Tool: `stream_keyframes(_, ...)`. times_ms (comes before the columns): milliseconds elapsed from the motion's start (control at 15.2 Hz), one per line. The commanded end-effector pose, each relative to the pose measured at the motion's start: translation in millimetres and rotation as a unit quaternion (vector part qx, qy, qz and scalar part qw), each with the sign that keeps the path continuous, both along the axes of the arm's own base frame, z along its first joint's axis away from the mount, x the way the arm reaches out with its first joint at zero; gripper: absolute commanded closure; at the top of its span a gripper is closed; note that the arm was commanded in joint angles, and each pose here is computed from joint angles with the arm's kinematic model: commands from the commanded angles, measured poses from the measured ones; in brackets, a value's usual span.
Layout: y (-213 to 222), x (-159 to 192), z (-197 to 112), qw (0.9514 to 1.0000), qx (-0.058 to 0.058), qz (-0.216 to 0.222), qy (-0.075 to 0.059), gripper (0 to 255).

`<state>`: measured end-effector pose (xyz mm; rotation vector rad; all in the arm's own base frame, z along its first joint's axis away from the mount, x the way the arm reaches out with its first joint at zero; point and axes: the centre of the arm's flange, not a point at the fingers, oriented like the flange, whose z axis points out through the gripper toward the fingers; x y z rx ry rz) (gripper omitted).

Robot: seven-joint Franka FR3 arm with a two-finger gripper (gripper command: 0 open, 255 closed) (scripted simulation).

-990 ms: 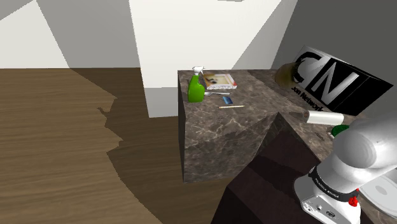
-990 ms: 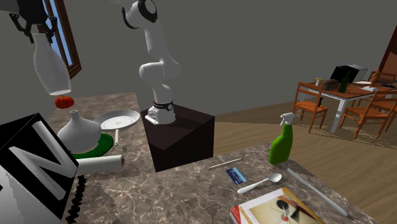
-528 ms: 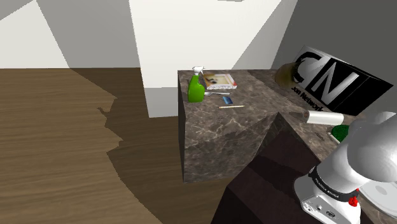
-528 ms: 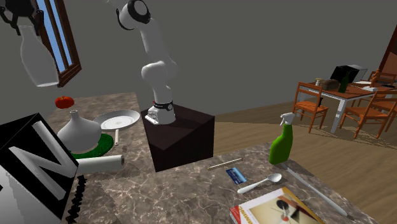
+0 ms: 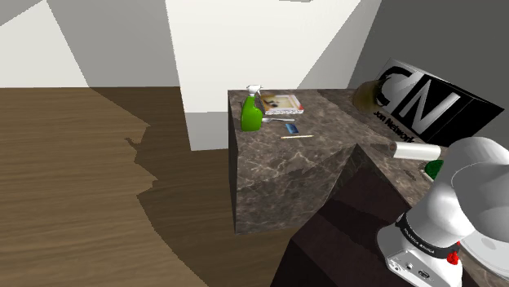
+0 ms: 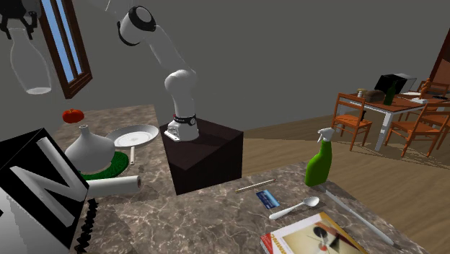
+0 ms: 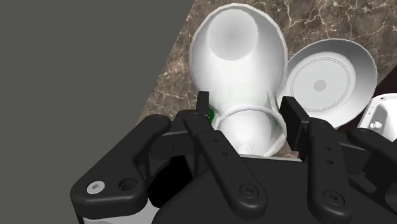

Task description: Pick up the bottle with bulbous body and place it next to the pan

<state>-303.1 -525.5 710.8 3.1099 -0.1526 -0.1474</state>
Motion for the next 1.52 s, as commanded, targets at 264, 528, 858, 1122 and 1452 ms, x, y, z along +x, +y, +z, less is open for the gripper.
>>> stream_keyframes(264,-0.6,-2.1,-31.7,1.0000,0.000,0.000,0.000,255)
stream_keyframes(528,-0.6,-2.1,-52.8,1.0000,0.000,0.000,0.000,255)
stream_keyframes(858,-0.6,-2.1,-79.2,1.0000,0.000,0.000,0.000,255)
stream_keyframes(1122,-0.6,-2.1,-100.3,1.0000,0.000,0.000,0.000,255)
stream_keyframes(1452,-0.6,-2.1,-126.7,1.0000,0.000,0.000,0.000,255)
